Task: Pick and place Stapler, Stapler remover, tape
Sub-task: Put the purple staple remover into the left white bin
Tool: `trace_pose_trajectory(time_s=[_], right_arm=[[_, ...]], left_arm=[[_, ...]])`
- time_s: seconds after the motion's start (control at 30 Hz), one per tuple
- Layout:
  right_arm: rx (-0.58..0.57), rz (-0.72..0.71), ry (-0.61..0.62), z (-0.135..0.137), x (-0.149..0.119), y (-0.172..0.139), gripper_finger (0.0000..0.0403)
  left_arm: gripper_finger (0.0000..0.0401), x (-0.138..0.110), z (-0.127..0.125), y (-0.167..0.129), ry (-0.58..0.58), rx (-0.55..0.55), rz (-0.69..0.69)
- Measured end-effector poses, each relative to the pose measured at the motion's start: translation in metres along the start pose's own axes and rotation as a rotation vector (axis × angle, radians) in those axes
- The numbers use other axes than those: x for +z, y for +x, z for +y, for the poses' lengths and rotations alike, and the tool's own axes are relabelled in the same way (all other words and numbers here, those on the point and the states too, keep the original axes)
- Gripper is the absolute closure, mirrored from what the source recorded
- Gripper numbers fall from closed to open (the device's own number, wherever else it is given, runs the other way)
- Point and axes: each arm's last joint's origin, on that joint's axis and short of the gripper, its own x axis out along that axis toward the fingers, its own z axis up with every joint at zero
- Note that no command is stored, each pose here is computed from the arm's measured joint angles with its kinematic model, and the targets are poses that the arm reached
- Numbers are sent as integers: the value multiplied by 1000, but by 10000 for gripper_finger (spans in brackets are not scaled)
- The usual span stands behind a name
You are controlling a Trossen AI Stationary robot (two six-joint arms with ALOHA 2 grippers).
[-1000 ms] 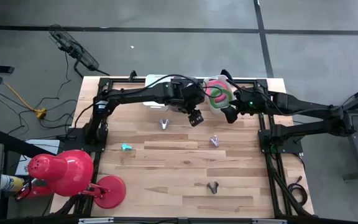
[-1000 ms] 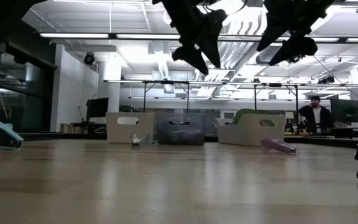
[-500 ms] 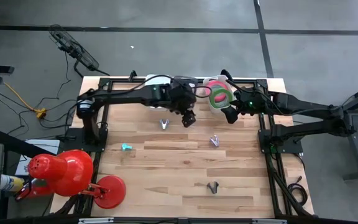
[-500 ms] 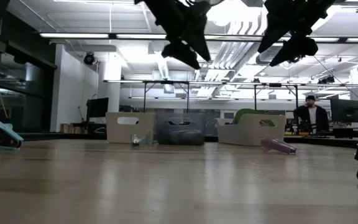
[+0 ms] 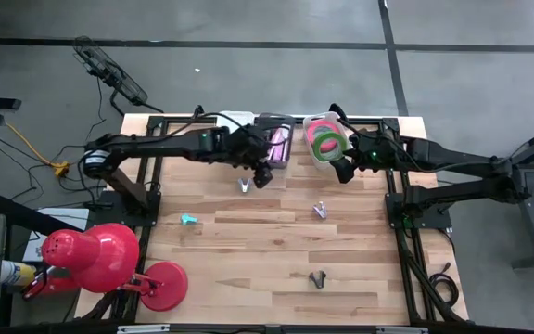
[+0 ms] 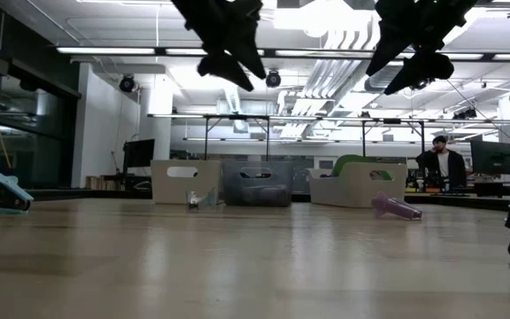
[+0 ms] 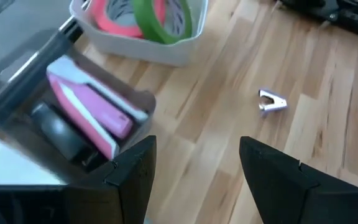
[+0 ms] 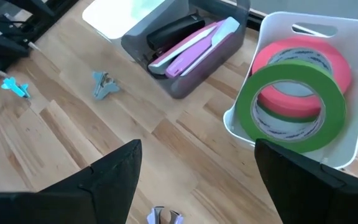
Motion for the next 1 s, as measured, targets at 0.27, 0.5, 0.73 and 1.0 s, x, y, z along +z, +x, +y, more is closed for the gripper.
trace_pose_trajectory(time_s=[0.27,0.5,0.73,1.0], right_arm=[[-17,-7,9,12,-8,2,98],[-24,37,11,29,-21,12,98],[-60,133,13,48,-41,34,98],[-167,277,123,59,-65,64,98]], left_arm=[[177,-21,10,-21,-23,38,-9],[177,-31,16,-41,-30,52,-56],[177,-32,18,-54,-3,56,-86],[177,-30,18,-62,-4,33,-107]])
